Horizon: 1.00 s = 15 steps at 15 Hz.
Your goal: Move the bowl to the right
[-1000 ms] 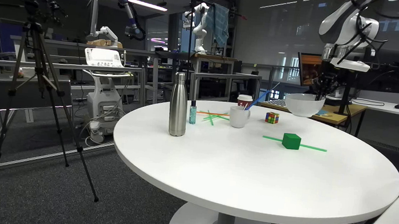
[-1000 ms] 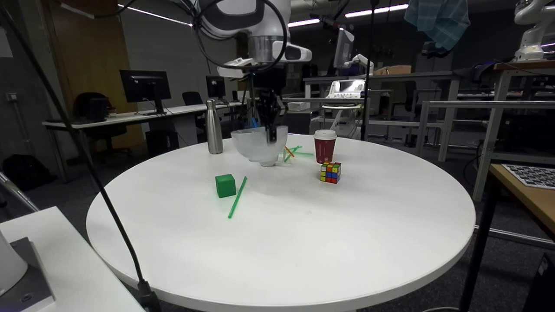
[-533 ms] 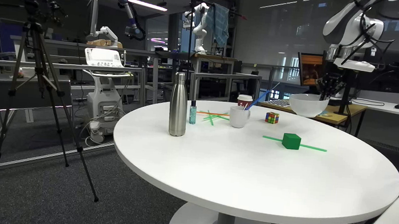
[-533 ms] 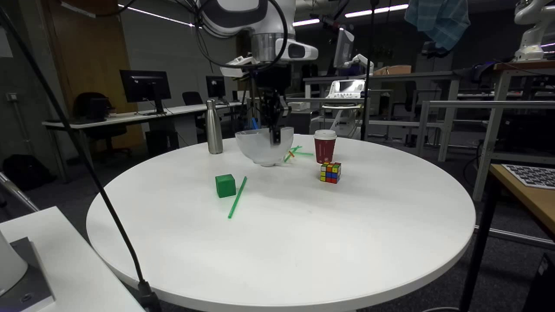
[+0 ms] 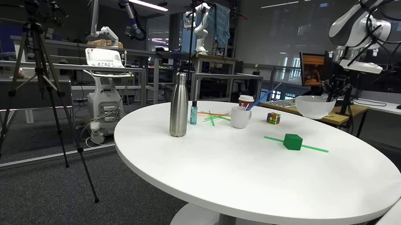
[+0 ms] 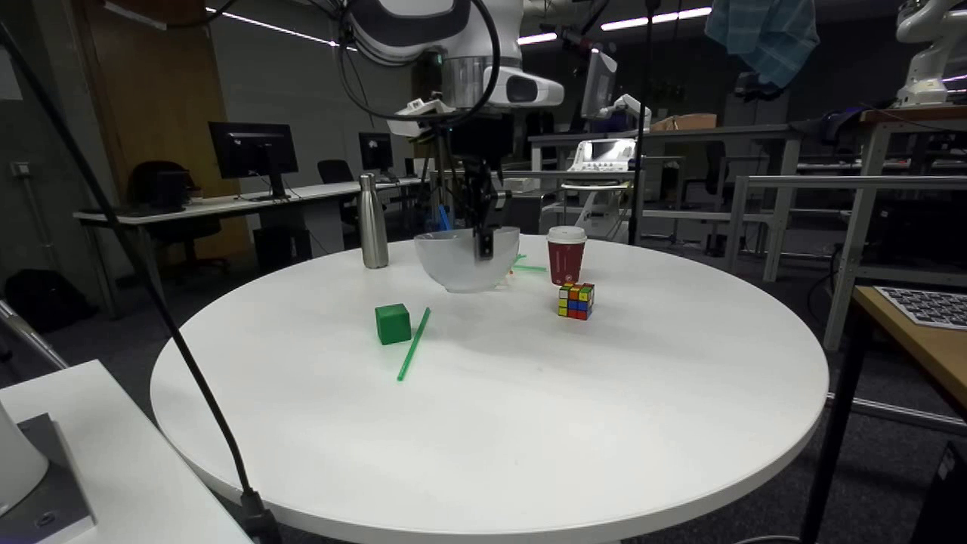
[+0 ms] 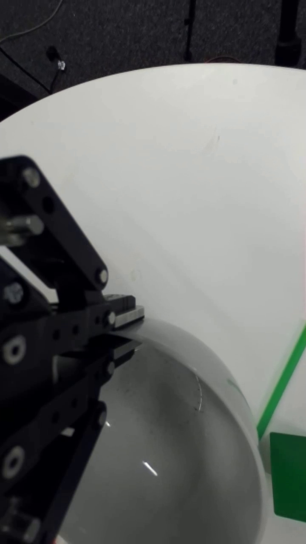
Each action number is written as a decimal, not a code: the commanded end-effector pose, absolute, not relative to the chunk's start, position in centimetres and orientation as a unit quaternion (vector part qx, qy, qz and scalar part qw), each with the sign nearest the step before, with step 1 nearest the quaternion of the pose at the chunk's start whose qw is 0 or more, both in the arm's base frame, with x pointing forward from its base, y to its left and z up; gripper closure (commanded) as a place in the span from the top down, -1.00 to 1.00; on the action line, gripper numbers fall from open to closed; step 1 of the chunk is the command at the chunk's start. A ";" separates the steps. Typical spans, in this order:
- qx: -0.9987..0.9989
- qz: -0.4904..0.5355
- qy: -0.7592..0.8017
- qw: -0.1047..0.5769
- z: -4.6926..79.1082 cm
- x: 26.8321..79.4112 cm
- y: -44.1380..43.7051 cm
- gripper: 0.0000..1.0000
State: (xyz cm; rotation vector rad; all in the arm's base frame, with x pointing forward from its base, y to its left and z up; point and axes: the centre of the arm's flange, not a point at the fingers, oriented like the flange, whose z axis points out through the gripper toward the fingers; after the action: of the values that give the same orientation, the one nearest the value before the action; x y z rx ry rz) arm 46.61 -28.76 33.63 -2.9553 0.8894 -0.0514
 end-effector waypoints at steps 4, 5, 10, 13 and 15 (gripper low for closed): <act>-0.952 -0.025 0.304 0.035 34.0 45.4 -27.9 -0.96; -0.952 -0.023 0.302 0.036 33.8 45.5 -27.7 -0.96; -0.955 -0.017 0.293 0.040 32.9 46.2 -26.8 -0.96; -0.955 -0.013 0.292 0.044 32.1 46.3 -26.7 -0.96; -0.955 -0.009 0.294 0.048 31.4 46.2 -26.8 -0.96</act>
State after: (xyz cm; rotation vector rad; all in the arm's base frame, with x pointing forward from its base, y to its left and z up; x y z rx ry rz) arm 46.30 -26.90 31.62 -2.9378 0.8678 0.0124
